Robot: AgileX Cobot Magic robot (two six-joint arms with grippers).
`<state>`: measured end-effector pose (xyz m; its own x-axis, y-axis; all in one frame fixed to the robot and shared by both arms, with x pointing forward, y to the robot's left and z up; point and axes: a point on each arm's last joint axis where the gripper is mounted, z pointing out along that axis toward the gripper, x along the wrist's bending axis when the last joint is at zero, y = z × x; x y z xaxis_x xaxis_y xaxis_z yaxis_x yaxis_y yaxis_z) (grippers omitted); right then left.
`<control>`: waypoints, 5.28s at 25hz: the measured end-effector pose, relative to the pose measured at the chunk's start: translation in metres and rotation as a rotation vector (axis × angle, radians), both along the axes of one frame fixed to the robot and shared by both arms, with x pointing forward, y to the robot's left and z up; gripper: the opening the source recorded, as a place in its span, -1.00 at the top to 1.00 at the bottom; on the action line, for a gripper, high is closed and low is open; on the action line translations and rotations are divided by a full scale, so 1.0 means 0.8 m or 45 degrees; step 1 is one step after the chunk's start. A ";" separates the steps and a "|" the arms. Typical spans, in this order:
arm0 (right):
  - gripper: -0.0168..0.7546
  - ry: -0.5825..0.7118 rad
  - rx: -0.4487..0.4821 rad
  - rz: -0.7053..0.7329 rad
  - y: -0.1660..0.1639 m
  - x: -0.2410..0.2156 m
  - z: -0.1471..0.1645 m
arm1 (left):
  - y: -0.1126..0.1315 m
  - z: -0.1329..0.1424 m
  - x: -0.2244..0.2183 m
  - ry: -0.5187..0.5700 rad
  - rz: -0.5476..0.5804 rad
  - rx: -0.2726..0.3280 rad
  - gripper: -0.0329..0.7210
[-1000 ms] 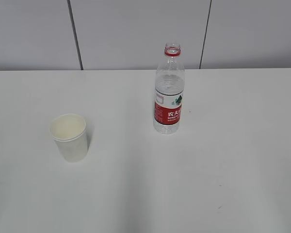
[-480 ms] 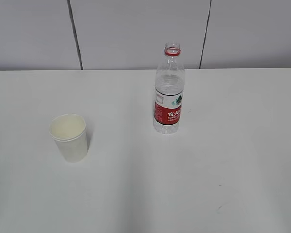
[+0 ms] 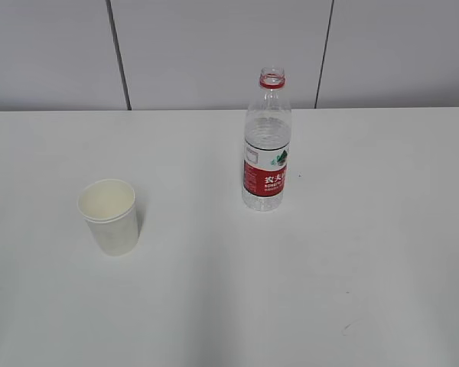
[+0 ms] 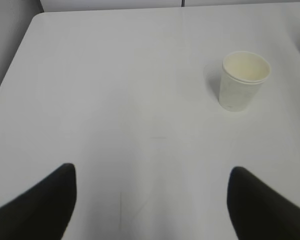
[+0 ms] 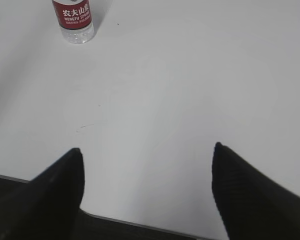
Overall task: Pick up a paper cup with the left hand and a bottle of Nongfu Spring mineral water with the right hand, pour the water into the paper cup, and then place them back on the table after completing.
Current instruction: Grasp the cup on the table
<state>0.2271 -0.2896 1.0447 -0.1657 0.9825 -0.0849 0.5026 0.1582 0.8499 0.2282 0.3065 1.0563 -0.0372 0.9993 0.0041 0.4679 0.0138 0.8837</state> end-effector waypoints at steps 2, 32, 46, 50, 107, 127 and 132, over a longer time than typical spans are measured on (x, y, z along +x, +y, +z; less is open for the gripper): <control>-0.57 0.000 0.000 0.000 0.000 0.000 0.000 | 0.000 0.000 0.000 0.000 0.003 0.004 -0.58; -0.57 0.000 0.000 0.000 0.000 0.000 0.000 | 0.001 0.000 0.000 -0.003 0.008 0.011 -0.58; -0.57 0.000 0.000 0.000 0.000 0.000 0.000 | 0.000 0.015 0.002 -0.144 -0.001 0.008 -0.58; -0.57 0.000 0.000 0.000 0.000 0.000 0.000 | -0.003 0.034 0.009 -0.379 -0.030 -0.018 -0.58; -0.57 0.000 0.000 -0.005 0.000 0.000 0.000 | -0.012 -0.058 0.265 -0.276 -0.044 -0.096 -0.58; -0.57 0.000 0.000 -0.005 0.000 0.000 0.000 | -0.047 -0.119 0.262 -0.174 -0.225 -0.110 -0.58; -0.57 0.000 0.000 -0.005 0.000 0.000 0.000 | -0.051 -0.131 0.263 -0.119 -0.241 -0.105 -0.58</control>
<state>0.2271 -0.2899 1.0446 -0.1618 0.9832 -0.0851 0.5035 0.1564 0.8497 0.4383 0.2660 0.9518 0.1545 0.9853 -0.0728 0.3855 0.0078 0.9227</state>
